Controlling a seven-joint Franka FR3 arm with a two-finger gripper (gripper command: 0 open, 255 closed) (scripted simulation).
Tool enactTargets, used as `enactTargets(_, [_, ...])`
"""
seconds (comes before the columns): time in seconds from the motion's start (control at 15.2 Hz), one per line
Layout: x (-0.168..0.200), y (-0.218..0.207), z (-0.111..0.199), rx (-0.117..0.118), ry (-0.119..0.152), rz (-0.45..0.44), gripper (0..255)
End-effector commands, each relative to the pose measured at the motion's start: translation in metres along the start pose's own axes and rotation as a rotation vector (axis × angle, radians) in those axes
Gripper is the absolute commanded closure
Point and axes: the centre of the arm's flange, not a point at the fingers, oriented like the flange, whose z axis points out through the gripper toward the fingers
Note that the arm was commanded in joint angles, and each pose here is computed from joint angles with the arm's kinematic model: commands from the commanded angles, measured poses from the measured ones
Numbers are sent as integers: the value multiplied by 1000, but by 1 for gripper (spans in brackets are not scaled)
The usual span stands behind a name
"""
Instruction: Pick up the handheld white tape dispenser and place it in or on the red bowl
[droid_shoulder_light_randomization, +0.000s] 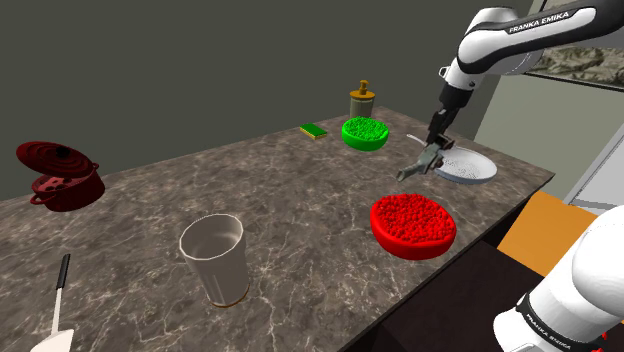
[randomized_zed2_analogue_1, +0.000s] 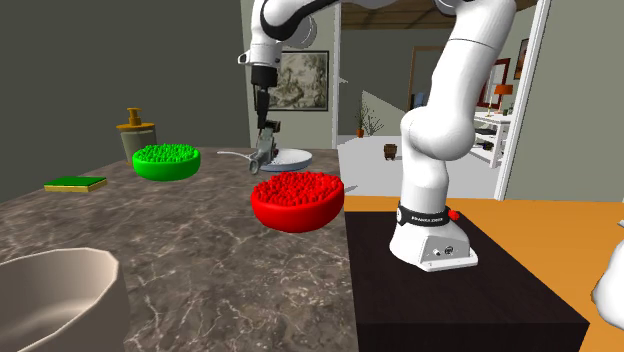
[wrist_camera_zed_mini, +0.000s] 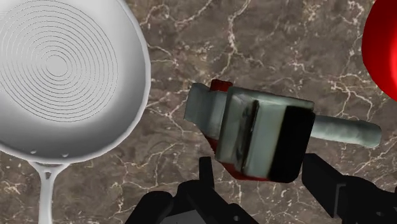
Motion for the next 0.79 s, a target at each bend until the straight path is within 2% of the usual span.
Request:
enactTargets(0.0, [2,-1,-11,0,0,0,255])
enactTargets(0.73, [8,-5,-69,0,0,0,255])
